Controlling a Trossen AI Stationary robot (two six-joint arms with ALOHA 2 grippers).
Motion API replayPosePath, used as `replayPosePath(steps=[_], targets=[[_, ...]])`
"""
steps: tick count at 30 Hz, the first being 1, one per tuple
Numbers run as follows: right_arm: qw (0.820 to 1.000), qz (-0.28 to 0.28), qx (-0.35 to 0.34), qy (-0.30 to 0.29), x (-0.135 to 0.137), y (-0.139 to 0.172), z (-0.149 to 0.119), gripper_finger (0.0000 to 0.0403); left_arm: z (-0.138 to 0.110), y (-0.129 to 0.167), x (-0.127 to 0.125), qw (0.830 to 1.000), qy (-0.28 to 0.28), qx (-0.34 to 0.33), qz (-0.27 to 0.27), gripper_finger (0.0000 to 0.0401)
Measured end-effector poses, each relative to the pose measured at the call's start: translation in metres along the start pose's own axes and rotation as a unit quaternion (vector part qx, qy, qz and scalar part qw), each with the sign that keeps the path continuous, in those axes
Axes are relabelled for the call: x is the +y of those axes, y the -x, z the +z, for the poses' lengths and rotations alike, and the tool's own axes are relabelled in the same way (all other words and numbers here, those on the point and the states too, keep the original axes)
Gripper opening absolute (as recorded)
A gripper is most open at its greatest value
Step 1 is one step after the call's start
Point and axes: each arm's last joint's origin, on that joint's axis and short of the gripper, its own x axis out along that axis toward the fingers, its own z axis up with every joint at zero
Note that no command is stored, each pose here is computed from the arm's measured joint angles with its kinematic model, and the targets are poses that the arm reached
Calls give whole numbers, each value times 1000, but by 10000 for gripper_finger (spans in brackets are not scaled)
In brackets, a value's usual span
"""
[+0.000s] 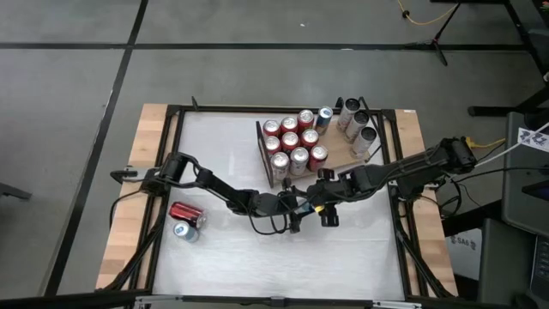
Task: Place canned beverage on shelf
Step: Put the middle blue soda can on the shelf
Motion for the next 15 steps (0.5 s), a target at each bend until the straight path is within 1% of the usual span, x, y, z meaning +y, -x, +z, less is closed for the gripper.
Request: replayPosePath(steps=[4,8,12,15], targets=[[1000,11,2,2,1,0,0,229,-4,0,-1,1000,-5,11,-18,272],[1000,15,13,15,1,5,1,220,-3,0,-1,1000,-2,5,-19,291],[999,12,33,31,0,19,5,223,-2,0,-1,1000,-2,5,-18,308],[997,9,63,48,-1,30,5,223,-2,0,-1,1000,-2,5,-18,315]])
